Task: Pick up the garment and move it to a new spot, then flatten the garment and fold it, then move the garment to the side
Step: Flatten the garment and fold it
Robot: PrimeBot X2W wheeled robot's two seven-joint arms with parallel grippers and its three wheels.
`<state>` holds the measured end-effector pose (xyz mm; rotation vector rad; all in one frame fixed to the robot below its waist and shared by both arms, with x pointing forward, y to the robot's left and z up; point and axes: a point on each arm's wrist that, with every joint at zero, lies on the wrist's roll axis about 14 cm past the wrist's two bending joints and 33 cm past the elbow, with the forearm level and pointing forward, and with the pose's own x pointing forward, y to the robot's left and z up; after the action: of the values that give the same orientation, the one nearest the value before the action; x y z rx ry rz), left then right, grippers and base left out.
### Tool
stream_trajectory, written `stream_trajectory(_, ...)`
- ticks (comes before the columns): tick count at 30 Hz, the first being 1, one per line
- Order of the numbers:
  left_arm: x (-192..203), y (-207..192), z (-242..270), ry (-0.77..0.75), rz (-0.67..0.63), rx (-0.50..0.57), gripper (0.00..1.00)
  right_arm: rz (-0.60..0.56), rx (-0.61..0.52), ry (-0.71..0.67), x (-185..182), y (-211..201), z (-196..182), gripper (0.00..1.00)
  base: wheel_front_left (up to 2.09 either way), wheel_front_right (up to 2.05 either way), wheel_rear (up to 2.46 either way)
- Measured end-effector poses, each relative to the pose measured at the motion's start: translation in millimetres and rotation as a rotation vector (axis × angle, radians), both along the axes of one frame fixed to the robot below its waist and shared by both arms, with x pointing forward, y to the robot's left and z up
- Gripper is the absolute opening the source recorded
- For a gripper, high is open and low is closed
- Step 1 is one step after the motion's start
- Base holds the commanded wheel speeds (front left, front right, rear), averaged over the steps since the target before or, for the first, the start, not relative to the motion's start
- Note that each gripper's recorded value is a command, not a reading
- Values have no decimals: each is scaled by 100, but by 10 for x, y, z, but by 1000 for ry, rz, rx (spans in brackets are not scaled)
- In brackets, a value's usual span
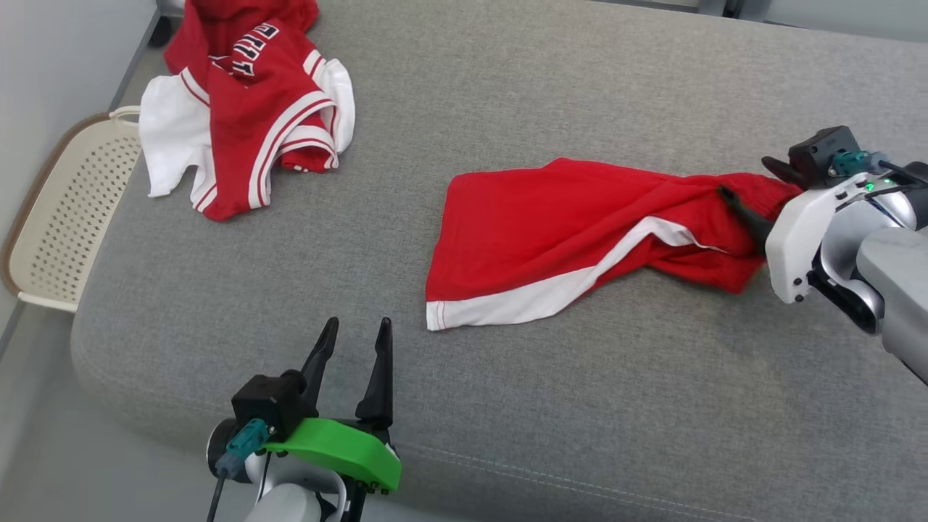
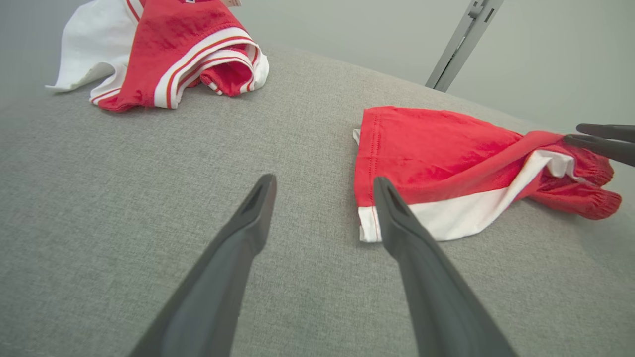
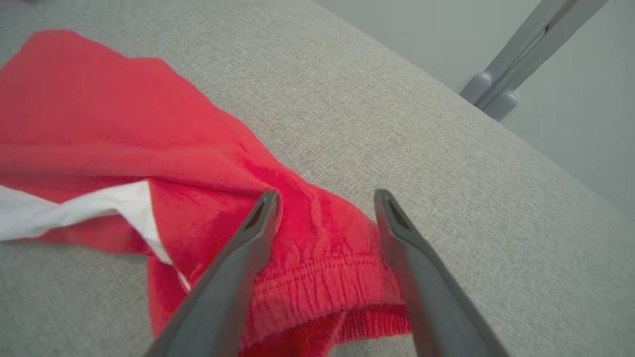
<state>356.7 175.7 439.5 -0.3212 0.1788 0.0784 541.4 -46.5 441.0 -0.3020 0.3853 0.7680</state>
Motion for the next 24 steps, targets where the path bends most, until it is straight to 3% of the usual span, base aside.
stream_trajectory(9,104,-219,51,-17,-85,-2,100,-178,106,-118,111,-711,441,100,0,0,0)
stream_trajectory(14,161,-359,96,-33,-133,-6,100,-246,141,-132,-26,-995,486,100,0,0,0)
stream_trajectory(24,200,-528,149,-45,-193,-3,100,-259,251,-191,-382,-952,599,100,0,0,0)
